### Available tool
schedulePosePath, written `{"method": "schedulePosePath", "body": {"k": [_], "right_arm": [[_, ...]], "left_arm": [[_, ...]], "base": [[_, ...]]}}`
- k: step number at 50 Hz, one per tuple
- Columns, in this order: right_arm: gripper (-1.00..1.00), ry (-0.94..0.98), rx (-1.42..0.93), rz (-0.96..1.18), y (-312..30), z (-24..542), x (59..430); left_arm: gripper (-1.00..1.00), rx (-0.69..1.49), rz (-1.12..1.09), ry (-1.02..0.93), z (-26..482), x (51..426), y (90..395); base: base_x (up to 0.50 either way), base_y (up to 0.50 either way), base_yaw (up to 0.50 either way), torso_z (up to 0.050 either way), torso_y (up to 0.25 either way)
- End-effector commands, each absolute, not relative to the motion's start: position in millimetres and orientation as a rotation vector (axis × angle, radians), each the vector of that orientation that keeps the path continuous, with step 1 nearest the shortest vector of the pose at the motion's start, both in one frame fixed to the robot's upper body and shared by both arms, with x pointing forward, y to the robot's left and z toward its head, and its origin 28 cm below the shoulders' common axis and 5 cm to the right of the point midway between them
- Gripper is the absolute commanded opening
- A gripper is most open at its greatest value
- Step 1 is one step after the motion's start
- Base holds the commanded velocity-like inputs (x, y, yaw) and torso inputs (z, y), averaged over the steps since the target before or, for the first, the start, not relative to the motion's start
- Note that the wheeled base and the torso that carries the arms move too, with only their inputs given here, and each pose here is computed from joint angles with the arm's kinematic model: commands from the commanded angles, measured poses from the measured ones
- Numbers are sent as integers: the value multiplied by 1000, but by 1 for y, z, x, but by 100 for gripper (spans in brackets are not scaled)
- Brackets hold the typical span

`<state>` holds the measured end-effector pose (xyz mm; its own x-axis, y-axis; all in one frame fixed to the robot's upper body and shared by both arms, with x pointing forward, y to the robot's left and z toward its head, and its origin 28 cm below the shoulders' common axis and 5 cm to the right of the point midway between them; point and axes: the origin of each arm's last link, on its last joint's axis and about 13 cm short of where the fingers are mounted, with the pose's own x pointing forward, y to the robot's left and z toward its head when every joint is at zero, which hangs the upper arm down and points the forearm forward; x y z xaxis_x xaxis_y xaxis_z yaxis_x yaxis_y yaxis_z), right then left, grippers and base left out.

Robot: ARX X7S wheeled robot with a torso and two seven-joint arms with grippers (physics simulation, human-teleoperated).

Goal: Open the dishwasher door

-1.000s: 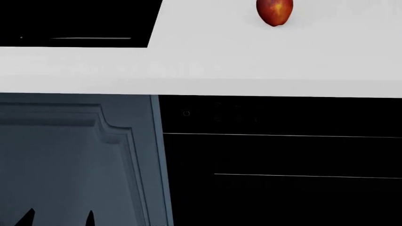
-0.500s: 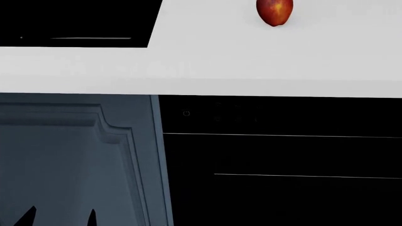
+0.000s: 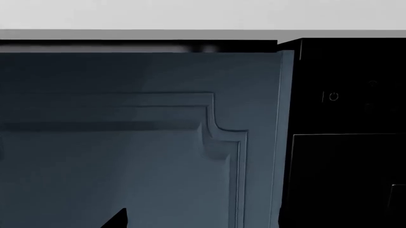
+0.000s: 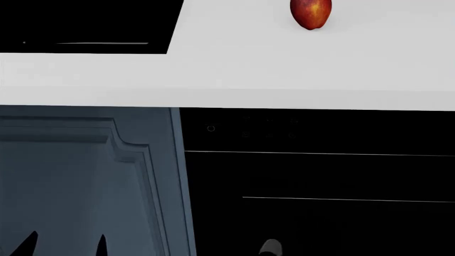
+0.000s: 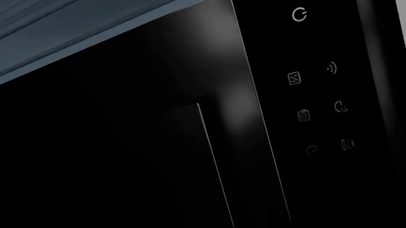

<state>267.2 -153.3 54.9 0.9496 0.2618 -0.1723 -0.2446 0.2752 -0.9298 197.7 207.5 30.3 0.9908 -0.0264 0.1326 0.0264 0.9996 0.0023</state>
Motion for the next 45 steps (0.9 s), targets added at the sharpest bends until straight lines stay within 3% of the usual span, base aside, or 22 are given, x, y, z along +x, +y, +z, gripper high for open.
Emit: {"method": "schedulePosePath", "body": {"k": [1,45], "right_arm": [[100,17,-1273,338,-154,48,284],[100,115,-1364,273,-164,39,340]], "left_arm": [[100,4,-23,-142,32,198,208],[100,8,-14,-162,37,199,210]], "base": [[0,0,0,0,0],[0,0,0,0,0]]}}
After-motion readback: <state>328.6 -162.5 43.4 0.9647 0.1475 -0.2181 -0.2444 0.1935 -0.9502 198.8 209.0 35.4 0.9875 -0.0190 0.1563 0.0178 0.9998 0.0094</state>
